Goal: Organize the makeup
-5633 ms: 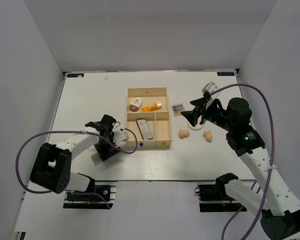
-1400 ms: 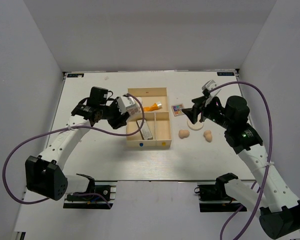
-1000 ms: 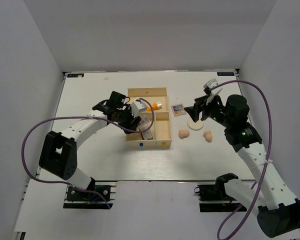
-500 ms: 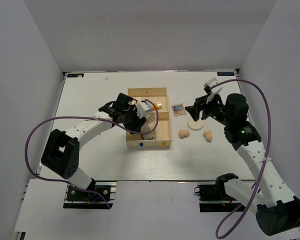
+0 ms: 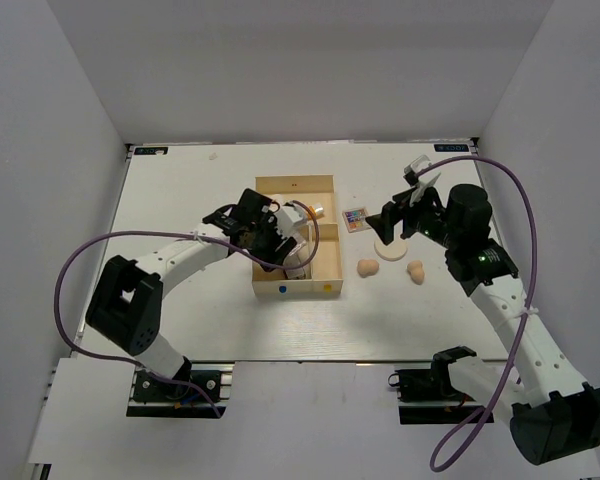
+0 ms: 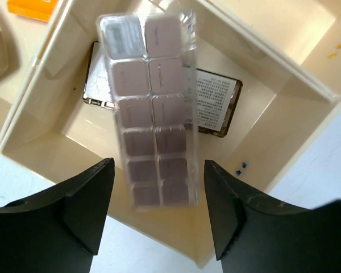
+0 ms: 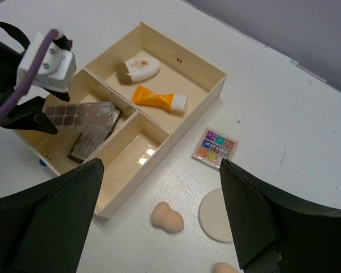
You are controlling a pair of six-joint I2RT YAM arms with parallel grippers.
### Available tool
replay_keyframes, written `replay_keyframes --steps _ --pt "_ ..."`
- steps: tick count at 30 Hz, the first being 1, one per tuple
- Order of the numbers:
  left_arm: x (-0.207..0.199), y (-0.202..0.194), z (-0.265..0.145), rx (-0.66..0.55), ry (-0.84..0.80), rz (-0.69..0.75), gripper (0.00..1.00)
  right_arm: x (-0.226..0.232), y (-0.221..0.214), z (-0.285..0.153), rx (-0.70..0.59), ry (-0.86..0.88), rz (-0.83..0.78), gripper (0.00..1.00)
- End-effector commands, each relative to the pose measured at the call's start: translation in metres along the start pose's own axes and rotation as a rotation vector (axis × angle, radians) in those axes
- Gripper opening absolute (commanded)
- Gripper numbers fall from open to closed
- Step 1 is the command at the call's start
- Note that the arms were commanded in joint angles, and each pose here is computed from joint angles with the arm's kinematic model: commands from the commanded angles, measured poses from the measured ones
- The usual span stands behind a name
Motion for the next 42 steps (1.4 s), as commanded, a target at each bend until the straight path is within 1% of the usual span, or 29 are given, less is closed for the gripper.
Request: replay_keyframes --steps 1,3,5,11,13,14,15,16,17,18,19,20,21,22,23,24,25,26,27,28,29,31,32,37,42 --pt "0.002 0.029 -0.025 -0.122 0.037 0.001 0.76 -0.003 0.005 0.003 -0.022 0.007 -0.029 0.89" --pt "0.0 0.034 -0.03 -0.147 0.034 0.0 0.78 -0.006 0.001 0.007 -0.003 -0.001 -0.027 0.89" --pt "-0.003 0.037 -0.033 -0.176 0.021 -0.009 0.86 -0.01 -0.004 0.011 0.016 -0.011 -0.026 0.89" --pt "-0.006 0.046 -0.044 -0.224 0.02 -0.042 0.91 -0.015 -0.012 0.02 0.055 -0.025 -0.014 0.89" --pt "-0.006 0.058 -0.063 -0.289 0.049 -0.089 0.94 -0.021 -0.019 0.026 0.084 -0.045 -0.01 0.89" --pt "-0.005 0.059 -0.068 -0.309 0.073 -0.115 0.95 -0.024 -0.019 0.03 0.093 -0.05 -0.01 0.89" --pt "-0.006 0.066 -0.085 -0.363 0.095 -0.173 0.96 -0.029 -0.029 0.038 0.137 -0.055 -0.001 0.89" --pt "-0.006 0.069 -0.094 -0.394 0.118 -0.206 0.98 -0.034 -0.033 0.043 0.158 -0.072 0.001 0.89" --pt "-0.007 0.066 -0.098 -0.408 0.136 -0.241 0.98 -0.037 -0.031 0.049 0.168 -0.077 0.0 0.89" --pt "-0.007 0.067 -0.114 -0.459 0.175 -0.315 0.98 -0.043 -0.044 0.059 0.224 -0.08 0.02 0.89" --pt "-0.005 0.067 -0.122 -0.493 0.206 -0.354 0.98 -0.047 -0.048 0.065 0.246 -0.096 0.027 0.89" --pt "-0.006 0.055 -0.12 -0.491 0.228 -0.396 0.98 -0.053 -0.042 0.071 0.246 -0.107 0.029 0.89" --pt "-0.007 0.054 -0.136 -0.547 0.266 -0.454 0.98 -0.057 -0.057 0.083 0.302 -0.106 0.053 0.89" --pt "-0.004 0.052 -0.142 -0.579 0.284 -0.48 0.98 -0.063 -0.06 0.088 0.322 -0.125 0.06 0.89" --pt "-0.001 0.038 -0.14 -0.576 0.339 -0.52 0.98 -0.07 -0.066 0.101 0.36 -0.133 0.073 0.89" --pt "-0.001 0.04 -0.157 -0.655 0.367 -0.52 0.98 -0.075 -0.069 0.108 0.379 -0.145 0.08 0.89" --pt "-0.001 0.036 -0.161 -0.676 0.386 -0.524 0.98 -0.08 -0.071 0.116 0.393 -0.152 0.089 0.89" --pt "-0.004 0.028 -0.158 -0.684 0.393 -0.524 0.98 -0.085 -0.089 0.129 0.45 -0.154 0.109 0.89" --pt "-0.006 0.03 -0.172 -0.757 0.404 -0.517 0.98 -0.09 -0.082 0.138 0.451 -0.163 0.108 0.89" --pt "-0.007 0.028 -0.176 -0.782 0.409 -0.513 0.98 -0.095 -0.086 0.144 0.467 -0.168 0.124 0.89" --pt "-0.009 0.024 -0.175 -0.792 0.411 -0.512 0.98 -0.098 -0.103 0.155 0.514 -0.168 0.139 0.89" --pt "-0.01 0.024 -0.182 -0.825 0.416 -0.497 0.98 -0.104 -0.102 0.169 0.533 -0.174 0.145 0.89" --pt "-0.011 0.023 -0.181 -0.821 0.414 -0.493 0.98 -0.107 -0.117 0.176 0.572 -0.176 0.159 0.89" --pt "-0.013 0.021 -0.179 -0.817 0.399 -0.496 0.98 -0.115 -0.136 0.192 0.62 -0.201 0.174 0.89" --pt "-0.015 0.023 -0.178 -0.813 0.38 -0.489 0.98 -0.114 -0.162 0.195 0.68 -0.207 0.179 0.89"
Point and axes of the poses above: each gripper's point midway between its finger pads, its own z axis out along the fingers, its own x axis along the line the jaws close on, y = z × x, the point moved 4 cm from there along -z, back along the fingers, and after that the axes turned 2 degrees about z, right-handed, at the moved point
